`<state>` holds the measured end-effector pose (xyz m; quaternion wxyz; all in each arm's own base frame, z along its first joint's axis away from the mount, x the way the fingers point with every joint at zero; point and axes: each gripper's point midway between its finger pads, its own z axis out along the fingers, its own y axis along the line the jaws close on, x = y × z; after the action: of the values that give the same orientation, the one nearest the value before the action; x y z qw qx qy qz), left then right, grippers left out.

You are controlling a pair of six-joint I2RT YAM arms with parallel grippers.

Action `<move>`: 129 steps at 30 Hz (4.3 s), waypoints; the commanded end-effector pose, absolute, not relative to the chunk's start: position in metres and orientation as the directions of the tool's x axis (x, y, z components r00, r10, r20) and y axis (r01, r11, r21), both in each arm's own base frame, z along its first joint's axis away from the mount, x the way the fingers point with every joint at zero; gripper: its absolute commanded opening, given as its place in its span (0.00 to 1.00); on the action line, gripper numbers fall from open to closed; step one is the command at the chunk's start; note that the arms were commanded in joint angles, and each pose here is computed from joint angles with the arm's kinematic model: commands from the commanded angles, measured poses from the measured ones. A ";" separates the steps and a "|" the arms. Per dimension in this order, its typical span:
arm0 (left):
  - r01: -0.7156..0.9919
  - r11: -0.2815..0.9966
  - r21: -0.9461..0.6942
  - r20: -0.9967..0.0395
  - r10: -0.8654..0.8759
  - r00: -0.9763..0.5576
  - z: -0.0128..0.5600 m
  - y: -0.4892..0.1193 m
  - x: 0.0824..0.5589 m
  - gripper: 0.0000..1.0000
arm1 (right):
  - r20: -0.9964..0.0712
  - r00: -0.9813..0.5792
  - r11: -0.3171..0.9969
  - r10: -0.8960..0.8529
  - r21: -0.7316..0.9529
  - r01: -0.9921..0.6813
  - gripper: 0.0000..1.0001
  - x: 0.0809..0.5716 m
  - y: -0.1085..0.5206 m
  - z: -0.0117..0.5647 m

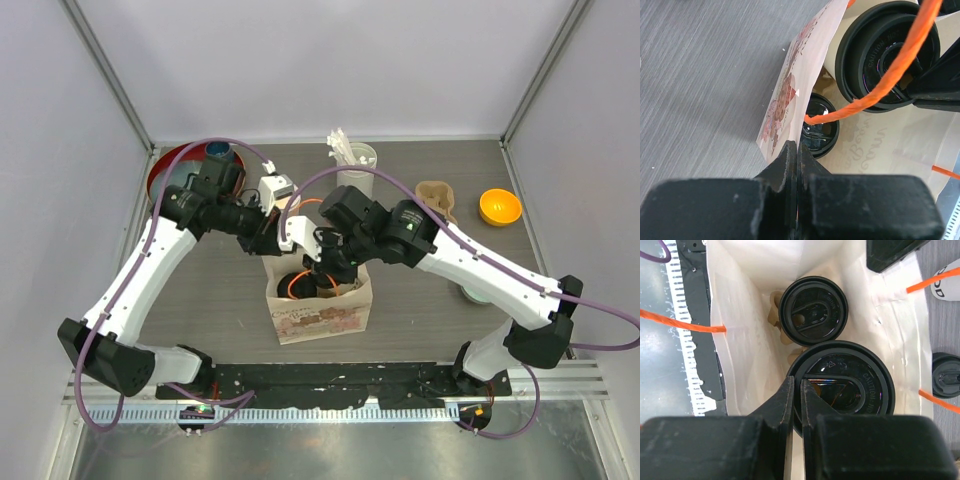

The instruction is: Pack the takeout coffee

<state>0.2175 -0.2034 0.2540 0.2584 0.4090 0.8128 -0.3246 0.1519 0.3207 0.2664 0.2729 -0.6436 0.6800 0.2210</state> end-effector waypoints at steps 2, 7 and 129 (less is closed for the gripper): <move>0.860 0.424 -0.285 -0.741 0.471 -0.478 0.268 -0.208 0.219 0.00 | -0.714 -0.043 0.155 -0.698 -0.093 -0.983 0.01 0.168 0.335 0.291; 0.866 0.416 -0.278 -0.743 0.478 -0.468 0.269 -0.208 0.217 0.00 | -0.732 -0.014 0.177 -0.681 -0.145 -0.973 0.01 0.177 0.342 0.306; 0.871 0.460 -0.175 -0.753 0.507 -0.419 0.273 -0.199 0.231 0.00 | -0.936 0.010 0.173 -0.353 -0.076 -0.982 0.68 0.169 0.326 0.330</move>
<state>0.2242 -0.1945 0.2511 0.2829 0.4223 0.8123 -0.2862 0.1657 0.3225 0.3046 0.4120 -0.5493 0.6457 0.3341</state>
